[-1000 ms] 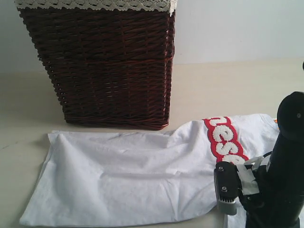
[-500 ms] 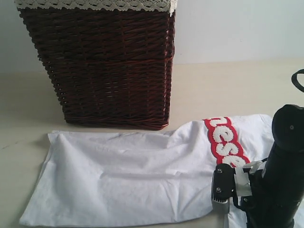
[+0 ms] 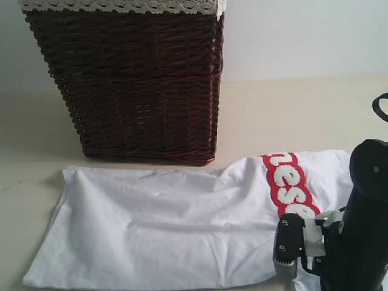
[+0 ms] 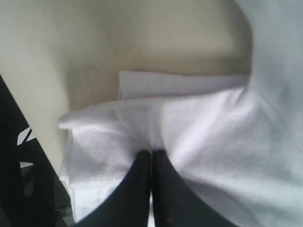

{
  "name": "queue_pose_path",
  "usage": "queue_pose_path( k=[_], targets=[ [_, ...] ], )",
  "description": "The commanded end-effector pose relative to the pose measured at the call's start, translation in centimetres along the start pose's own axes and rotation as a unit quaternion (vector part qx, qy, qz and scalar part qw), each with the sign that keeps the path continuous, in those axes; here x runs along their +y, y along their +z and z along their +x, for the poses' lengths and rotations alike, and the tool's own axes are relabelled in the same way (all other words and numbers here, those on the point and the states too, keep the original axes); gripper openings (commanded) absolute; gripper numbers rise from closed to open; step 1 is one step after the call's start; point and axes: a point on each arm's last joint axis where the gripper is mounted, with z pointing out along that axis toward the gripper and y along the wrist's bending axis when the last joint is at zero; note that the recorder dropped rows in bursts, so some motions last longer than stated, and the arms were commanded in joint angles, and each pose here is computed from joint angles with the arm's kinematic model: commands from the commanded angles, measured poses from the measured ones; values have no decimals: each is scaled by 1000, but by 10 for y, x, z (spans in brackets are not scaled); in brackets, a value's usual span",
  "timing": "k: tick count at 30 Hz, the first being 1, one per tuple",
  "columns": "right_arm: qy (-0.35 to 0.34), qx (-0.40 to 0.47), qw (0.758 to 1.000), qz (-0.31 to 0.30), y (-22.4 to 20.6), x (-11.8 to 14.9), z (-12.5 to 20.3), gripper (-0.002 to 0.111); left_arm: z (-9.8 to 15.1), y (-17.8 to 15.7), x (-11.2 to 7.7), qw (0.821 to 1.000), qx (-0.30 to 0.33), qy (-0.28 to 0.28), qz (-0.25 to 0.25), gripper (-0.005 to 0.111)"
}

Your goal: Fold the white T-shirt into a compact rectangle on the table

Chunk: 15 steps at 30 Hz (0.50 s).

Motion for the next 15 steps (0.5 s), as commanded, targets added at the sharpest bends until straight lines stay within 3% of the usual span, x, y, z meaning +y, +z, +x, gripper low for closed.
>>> queue_pose_path(
  k=[1, 9, 15],
  targets=[
    [-4, -15, 999, 39, -15, 5, 5, 0, 0, 0, 0, 1000, -5, -2, -2, 3],
    [-19, -93, 990, 104, -74, 9, -11, 0, 0, 0, 0, 1000, -5, -2, -2, 3],
    [-30, -123, 979, 159, -100, -7, -30, 0, 0, 0, 0, 1000, -5, -2, -2, 3]
  ],
)
